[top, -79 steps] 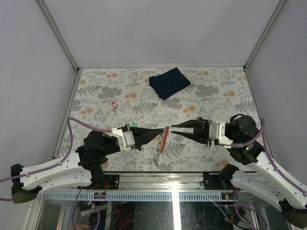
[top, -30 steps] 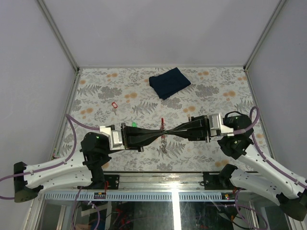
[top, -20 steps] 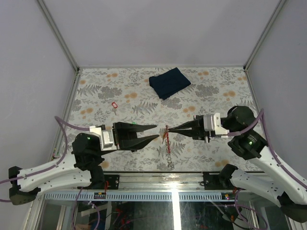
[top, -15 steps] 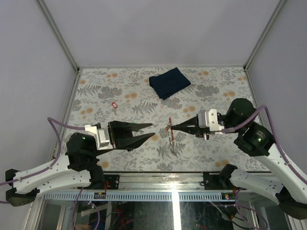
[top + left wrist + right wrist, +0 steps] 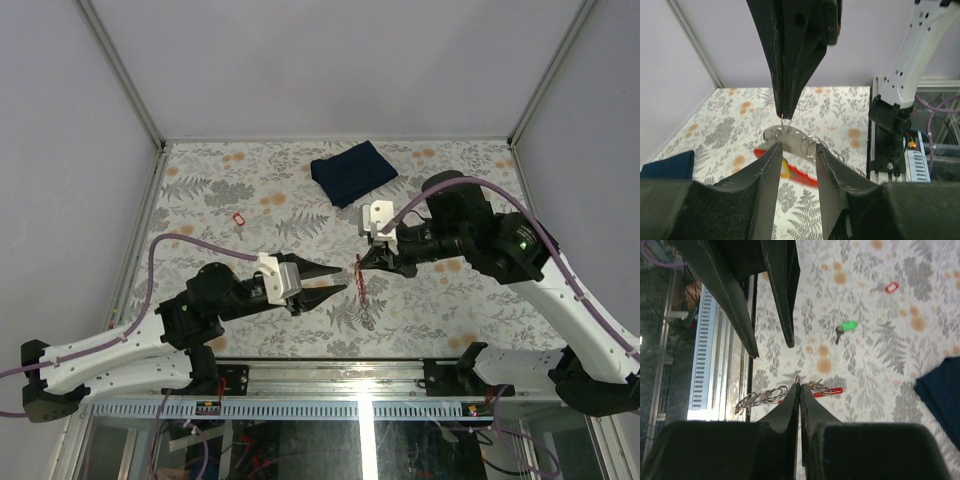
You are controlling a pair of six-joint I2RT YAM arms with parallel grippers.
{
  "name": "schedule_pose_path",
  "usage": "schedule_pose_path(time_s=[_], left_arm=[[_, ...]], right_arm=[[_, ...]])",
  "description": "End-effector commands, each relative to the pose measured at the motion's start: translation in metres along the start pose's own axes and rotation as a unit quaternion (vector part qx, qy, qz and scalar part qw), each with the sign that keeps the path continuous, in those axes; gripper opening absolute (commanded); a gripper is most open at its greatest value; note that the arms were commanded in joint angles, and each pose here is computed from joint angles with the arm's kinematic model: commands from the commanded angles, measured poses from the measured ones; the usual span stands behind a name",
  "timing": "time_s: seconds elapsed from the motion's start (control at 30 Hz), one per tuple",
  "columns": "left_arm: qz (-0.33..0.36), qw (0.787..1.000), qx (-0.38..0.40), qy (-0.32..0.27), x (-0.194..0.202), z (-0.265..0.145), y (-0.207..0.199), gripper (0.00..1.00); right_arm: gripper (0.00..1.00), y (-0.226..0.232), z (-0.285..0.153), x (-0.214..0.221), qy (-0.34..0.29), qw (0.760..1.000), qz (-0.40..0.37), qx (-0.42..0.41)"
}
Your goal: Put the keys on the keyring
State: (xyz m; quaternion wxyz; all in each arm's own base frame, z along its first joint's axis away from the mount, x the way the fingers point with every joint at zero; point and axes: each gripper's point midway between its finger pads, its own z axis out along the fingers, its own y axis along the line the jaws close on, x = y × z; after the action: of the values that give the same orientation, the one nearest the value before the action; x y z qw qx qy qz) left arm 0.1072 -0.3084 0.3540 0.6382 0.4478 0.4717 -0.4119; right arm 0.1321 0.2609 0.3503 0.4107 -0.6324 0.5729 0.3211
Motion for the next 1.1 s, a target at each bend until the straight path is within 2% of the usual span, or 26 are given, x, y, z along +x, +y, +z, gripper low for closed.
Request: schedule_pose_path(time_s=[0.0,0.07,0.13,0.6,1.07], left_arm=[[0.023,1.0,-0.001,0.005,-0.007,0.001,0.003,0.32],[0.025,1.0,-0.001,0.01,-0.004,0.001,0.004,0.32],[0.025,1.0,-0.003,0.012,-0.002,0.0,0.004,0.32],[0.015,1.0,0.018,-0.001,-0.003,0.014,-0.003,0.31],[0.015,0.999,0.031,-0.005,-0.007,0.021,-0.006,0.24]], right_arm=[[0.0,0.003,-0.009,0.007,0.066,0.998,0.014,0.014],[0.0,0.006,-0.007,0.014,0.102,0.995,0.014,0.013],[0.0,0.005,-0.007,0.013,0.109,0.994,0.013,0.02],[0.0,0.021,0.007,-0.012,0.035,0.998,-0.034,-0.028],[0.0,0.028,0.013,-0.009,0.026,0.998,-0.046,-0.04]])
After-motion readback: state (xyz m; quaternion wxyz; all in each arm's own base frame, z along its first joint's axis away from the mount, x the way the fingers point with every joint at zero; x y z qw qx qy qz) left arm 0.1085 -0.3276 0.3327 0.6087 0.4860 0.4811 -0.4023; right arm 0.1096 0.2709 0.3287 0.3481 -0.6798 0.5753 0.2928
